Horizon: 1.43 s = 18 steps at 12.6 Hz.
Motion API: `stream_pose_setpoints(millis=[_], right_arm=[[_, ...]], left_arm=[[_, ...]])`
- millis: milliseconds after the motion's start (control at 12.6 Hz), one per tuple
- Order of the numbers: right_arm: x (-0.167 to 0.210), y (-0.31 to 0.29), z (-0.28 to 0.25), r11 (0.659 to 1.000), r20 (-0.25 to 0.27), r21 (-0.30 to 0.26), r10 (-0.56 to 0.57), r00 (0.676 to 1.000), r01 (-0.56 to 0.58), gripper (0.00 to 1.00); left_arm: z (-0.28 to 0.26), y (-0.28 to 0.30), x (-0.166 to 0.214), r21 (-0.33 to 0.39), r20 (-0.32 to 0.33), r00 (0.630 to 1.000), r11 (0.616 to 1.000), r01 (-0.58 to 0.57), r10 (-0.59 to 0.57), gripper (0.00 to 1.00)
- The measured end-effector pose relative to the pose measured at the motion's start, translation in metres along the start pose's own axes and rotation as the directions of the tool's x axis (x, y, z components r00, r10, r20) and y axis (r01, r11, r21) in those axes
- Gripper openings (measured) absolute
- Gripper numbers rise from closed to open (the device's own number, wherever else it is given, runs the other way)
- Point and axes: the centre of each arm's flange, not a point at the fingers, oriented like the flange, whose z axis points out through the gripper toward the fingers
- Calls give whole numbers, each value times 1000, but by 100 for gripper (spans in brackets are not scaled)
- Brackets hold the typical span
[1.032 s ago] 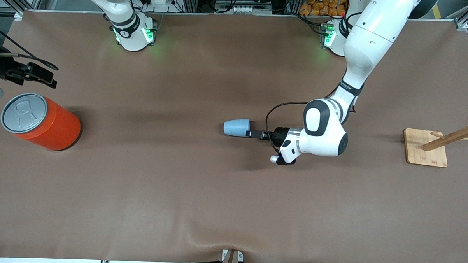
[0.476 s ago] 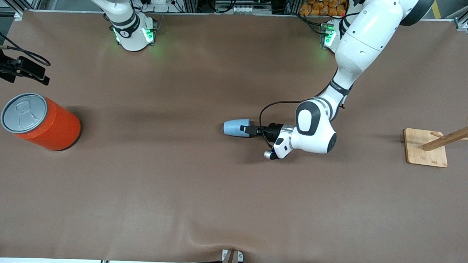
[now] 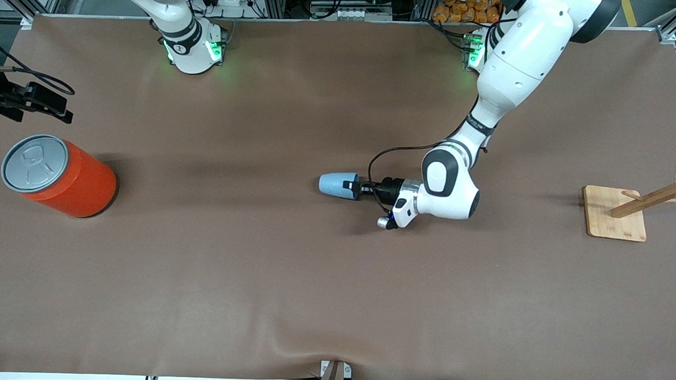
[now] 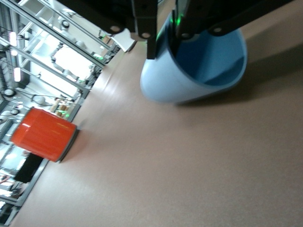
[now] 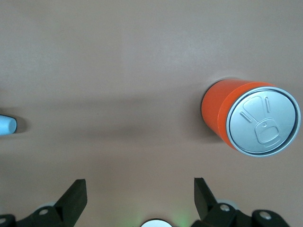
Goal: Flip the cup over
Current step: 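Withdraw the right gripper while the left gripper reaches and grasps the cup rim, then carry the blue cup with the left gripper toward the wooden stand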
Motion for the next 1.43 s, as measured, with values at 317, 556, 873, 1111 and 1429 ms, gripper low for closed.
stream_pose_setpoints(millis=[317,556,873,1111,1429], right_arm=[[1,1,1,1000,1,0,1,1000,-1,100],[1,0,2,1000,3,0,0,1000,0,100],[3,0,4,1000,5,0,1,1000,-1,100],[3,1,2,1000,1,0,2,1000,-2,100],[3,1,0,1000,-2,0,2,1000,-2,100]], left_arm=[[-19,36,8,-17,-39,996,997,79,-80,6],[-80,118,1,70,-127,984,989,131,-121,5],[-172,198,-17,387,-385,922,899,206,-46,5],[-207,181,-4,544,-465,883,806,235,57,5],[-266,113,13,730,-491,861,602,324,131,5]])
